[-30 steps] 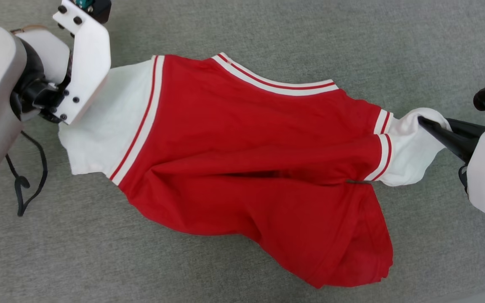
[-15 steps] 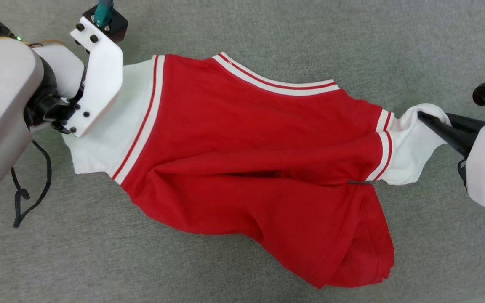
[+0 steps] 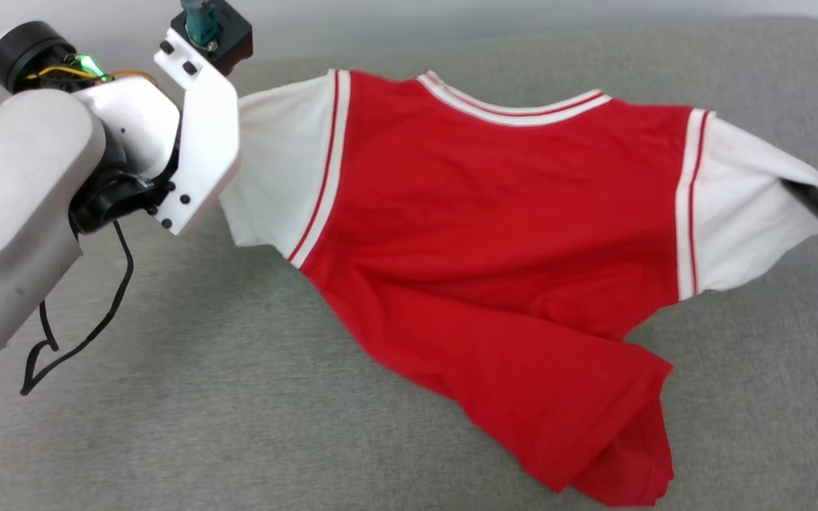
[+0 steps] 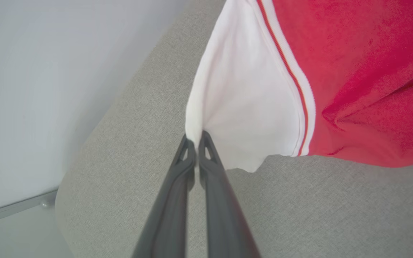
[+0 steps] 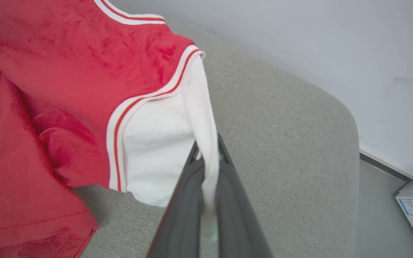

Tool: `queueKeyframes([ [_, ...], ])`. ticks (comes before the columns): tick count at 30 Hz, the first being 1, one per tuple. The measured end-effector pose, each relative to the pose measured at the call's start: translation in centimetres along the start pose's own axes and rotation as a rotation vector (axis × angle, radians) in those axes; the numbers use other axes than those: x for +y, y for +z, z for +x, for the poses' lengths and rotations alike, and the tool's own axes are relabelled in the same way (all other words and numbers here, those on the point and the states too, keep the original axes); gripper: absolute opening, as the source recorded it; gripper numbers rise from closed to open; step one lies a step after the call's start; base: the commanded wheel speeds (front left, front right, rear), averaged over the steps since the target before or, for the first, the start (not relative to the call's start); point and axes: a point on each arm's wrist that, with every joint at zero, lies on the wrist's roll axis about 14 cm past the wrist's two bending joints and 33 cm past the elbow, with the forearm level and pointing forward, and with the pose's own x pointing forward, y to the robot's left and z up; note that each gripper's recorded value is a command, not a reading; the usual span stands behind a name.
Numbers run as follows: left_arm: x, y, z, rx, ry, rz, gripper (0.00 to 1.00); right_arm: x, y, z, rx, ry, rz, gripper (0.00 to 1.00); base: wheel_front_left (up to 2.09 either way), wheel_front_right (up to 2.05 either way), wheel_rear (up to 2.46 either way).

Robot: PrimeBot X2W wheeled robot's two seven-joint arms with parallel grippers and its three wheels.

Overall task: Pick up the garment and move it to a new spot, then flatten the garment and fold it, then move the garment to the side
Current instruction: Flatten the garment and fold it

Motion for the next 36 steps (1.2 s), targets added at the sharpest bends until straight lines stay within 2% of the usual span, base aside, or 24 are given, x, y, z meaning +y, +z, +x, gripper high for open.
queueKeyframes([
  [6, 2.2, 2.8, -6.0, -0.194, 0.125, 0.020, 0.00, -1.5, 5.7, -2.1, -0.125, -0.056, -0.059, 0.00, 0.00, 0.00, 0.00],
  [14, 8.7, 7.5, -13.2, -0.457, 0.384, 0.041, 0.00, -3.5, 16.0, -3.0, -0.315, -0.142, -0.162, 0.00, 0.00, 0.00, 0.00],
  [23, 15.1, 11.7, -15.5, -0.634, 0.583, 0.062, 0.00, -4.0, 26.9, -0.6, -0.478, -0.207, -0.257, 0.00, 0.00, 0.00, 0.00],
  [29, 18.6, 13.8, -16.0, -0.724, 0.672, 0.066, 0.00, -5.1, 31.0, 2.0, -0.547, -0.254, -0.274, 0.00, 0.00, 0.00, 0.00],
  [36, 21.5, 14.6, -16.0, -0.755, 0.728, 0.070, 0.00, -5.5, 33.2, 4.9, -0.594, -0.279, -0.301, 0.00, 0.00, 0.00, 0.00],
])
